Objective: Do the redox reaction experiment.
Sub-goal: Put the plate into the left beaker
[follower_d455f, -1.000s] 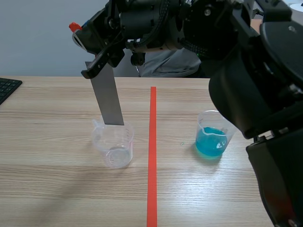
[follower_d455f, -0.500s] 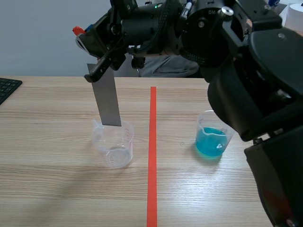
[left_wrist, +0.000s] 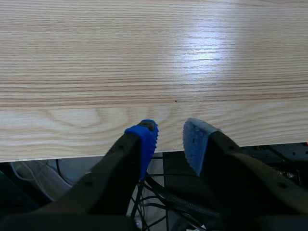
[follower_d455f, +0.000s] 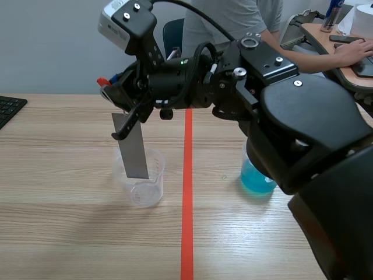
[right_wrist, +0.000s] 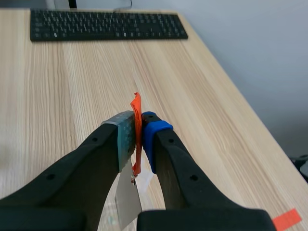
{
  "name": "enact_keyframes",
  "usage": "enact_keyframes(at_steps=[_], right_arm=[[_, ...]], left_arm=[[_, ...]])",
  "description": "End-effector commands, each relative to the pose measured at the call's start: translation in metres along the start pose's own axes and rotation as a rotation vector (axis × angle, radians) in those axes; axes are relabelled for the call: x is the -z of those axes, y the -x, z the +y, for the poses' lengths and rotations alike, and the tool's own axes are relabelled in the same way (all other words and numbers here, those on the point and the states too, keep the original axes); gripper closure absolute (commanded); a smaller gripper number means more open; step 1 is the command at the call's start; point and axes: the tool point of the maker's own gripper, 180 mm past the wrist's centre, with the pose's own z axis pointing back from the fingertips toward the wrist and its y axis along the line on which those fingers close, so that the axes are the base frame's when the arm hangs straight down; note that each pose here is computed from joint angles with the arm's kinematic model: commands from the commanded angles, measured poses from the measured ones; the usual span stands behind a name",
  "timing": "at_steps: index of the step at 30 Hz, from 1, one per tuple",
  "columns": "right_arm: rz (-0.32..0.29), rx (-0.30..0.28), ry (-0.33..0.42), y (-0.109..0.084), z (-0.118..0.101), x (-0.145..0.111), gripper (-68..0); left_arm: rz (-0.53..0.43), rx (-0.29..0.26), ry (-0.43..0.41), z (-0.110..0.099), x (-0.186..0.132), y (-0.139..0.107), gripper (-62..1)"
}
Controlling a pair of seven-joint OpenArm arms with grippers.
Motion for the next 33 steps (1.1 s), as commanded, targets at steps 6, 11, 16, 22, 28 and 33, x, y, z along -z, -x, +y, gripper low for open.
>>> enact_keyframes(at_steps=[6, 11, 16, 22, 28, 33], right_arm=[[-0.038, -0.029, 0.006, -0.002, -0.007, 0.002, -1.5], [-0.009, -0.056, 0.009, 0.006, -0.008, 0.002, -1.5], [0.001, -0.068, 0.01, 0.008, -0.008, 0.002, -1.5], [0.003, -0.068, 0.01, 0.008, -0.008, 0.002, -5.5], [0.003, -0.066, 0.01, 0.008, -0.007, 0.003, -18.7], [0.003, -0.075, -0.022, 0.008, 0.003, 0.007, -39.3]], left_arm=[[-0.019, -0.004, 0.012, -0.003, 0.001, -0.005, -36.2], [-0.019, -0.005, 0.013, -0.003, 0.001, -0.005, -45.5], [-0.02, -0.006, 0.014, -0.003, 0.001, -0.005, -51.5], [-0.019, -0.007, 0.015, -0.004, 0.001, -0.005, -62.3], [-0.021, -0.019, 0.012, -0.004, 0.001, -0.005, -62.3], [-0.021, -0.019, 0.012, -0.003, 0.001, -0.005, -62.3]])
